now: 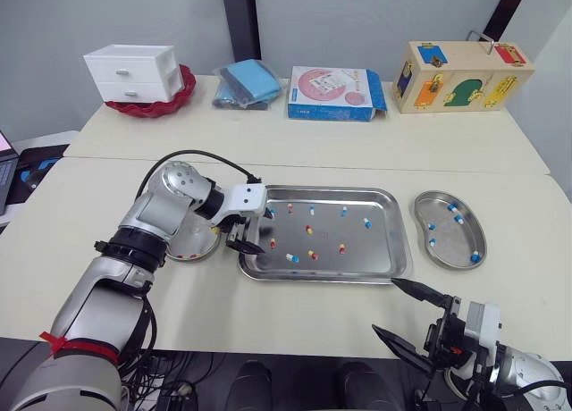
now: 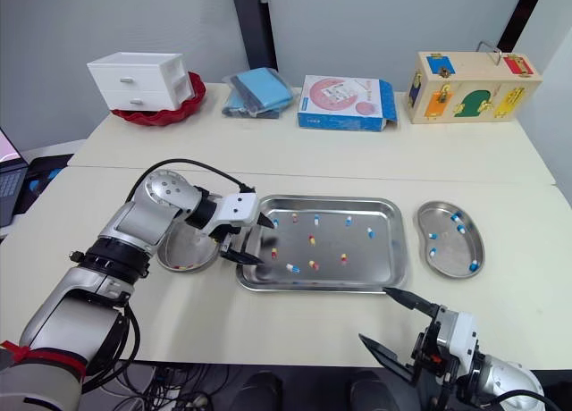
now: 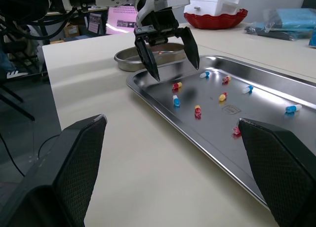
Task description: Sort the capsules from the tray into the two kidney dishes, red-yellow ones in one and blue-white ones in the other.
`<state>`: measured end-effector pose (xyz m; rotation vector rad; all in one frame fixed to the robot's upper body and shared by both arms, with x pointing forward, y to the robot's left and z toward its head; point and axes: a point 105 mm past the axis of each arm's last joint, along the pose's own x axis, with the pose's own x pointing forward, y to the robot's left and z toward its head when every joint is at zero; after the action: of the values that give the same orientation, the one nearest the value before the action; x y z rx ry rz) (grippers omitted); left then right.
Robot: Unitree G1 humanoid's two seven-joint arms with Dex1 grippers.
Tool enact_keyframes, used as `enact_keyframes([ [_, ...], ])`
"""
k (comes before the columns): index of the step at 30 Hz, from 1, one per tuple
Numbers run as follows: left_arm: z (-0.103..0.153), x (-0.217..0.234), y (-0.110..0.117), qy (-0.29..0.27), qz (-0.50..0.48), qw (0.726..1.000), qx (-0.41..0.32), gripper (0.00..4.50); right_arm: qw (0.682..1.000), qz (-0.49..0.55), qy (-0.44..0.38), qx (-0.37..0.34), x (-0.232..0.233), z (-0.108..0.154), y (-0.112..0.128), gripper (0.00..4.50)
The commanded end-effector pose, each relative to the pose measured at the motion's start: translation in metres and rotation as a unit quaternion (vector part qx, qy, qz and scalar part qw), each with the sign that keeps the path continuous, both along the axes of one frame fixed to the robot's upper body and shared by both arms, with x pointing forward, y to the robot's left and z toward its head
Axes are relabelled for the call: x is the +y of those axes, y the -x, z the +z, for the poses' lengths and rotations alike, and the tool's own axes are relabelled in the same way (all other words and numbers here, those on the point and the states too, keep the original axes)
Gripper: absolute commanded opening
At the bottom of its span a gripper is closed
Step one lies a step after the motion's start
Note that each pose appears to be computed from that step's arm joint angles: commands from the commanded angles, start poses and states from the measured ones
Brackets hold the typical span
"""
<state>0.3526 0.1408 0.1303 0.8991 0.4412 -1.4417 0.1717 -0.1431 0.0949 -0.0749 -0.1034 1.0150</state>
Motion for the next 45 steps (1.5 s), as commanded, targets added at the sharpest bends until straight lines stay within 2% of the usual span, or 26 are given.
enact_keyframes([
  [1,0.008,0.000,-0.001,0.008,-0.006,1.000,-0.015,4.49,1.000,0.011,-0.002,-0.017,0.004,0.010,0.003,4.50],
  [14,-0.015,-0.010,0.010,-0.023,-0.003,0.999,0.040,4.49,1.000,0.009,-0.003,-0.018,0.005,0.010,0.004,4.50],
  [17,-0.017,-0.012,0.011,-0.025,-0.005,0.999,0.040,3.91,1.000,0.007,-0.003,-0.017,0.005,0.011,0.004,4.50],
  [20,-0.017,-0.014,0.010,-0.029,-0.012,0.999,0.035,2.94,1.000,0.004,-0.004,-0.017,0.005,0.011,0.004,4.50],
  [31,-0.022,-0.015,0.010,-0.035,-0.012,0.999,0.034,2.94,1.000,-0.001,-0.006,-0.017,0.007,0.010,0.004,4.50],
  [35,-0.023,-0.016,0.010,-0.035,-0.014,0.999,0.033,2.07,1.000,-0.001,-0.006,-0.018,0.007,0.010,0.004,4.50],
  [45,-0.024,-0.016,0.010,-0.036,-0.012,0.999,0.034,2.07,1.000,-0.002,-0.007,-0.018,0.007,0.010,0.003,4.50],
])
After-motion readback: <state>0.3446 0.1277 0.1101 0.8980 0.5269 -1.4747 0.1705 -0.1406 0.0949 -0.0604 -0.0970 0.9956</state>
